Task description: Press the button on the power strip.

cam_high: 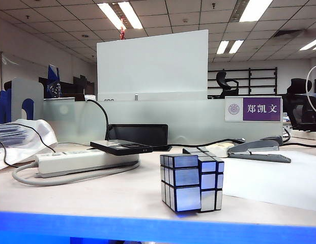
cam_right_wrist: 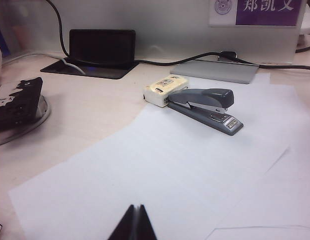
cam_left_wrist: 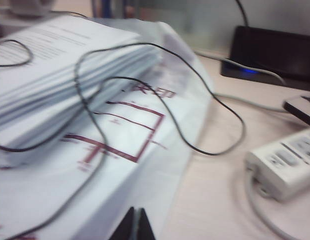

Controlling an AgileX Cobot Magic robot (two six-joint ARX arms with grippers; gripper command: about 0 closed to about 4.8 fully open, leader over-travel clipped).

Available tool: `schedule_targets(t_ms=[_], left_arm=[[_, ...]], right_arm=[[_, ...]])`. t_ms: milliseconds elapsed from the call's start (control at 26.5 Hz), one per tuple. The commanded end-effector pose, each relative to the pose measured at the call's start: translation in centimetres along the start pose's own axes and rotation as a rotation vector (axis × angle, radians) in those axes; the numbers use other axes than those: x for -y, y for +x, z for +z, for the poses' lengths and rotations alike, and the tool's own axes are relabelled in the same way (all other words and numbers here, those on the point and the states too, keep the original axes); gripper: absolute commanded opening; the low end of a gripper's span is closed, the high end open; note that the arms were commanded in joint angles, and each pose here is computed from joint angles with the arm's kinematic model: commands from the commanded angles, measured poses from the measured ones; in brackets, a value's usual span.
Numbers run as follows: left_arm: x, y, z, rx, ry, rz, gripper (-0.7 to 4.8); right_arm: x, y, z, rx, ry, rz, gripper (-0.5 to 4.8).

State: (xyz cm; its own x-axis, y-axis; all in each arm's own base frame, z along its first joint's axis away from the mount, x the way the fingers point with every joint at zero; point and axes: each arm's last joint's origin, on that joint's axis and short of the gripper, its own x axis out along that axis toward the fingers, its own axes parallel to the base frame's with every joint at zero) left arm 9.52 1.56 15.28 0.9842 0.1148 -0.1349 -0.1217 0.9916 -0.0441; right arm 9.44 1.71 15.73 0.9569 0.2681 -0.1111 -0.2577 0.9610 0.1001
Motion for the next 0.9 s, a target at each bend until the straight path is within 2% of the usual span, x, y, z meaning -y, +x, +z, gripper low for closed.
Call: schedule_targets(t_ms=[38,490,904], left_arm=[[-0.15,-0.04,0.66,0.068,0.042,0.012,-0.05],[0.27,-0.04,0.82,0.085,0.05,-0.049,-0.05],[0.56,-0.06,0.95,0.097,0.006,-0.096,-0.05]], right_arm=[[-0.02,-0.02,0.2,0.018,-0.005,0.002,0.0],[-0.02,-0.02,0.2,0.018,-0.005,0.002,0.0],[-0.02,-0.02,0.2,0.018,-0.005,0.001,0.0]])
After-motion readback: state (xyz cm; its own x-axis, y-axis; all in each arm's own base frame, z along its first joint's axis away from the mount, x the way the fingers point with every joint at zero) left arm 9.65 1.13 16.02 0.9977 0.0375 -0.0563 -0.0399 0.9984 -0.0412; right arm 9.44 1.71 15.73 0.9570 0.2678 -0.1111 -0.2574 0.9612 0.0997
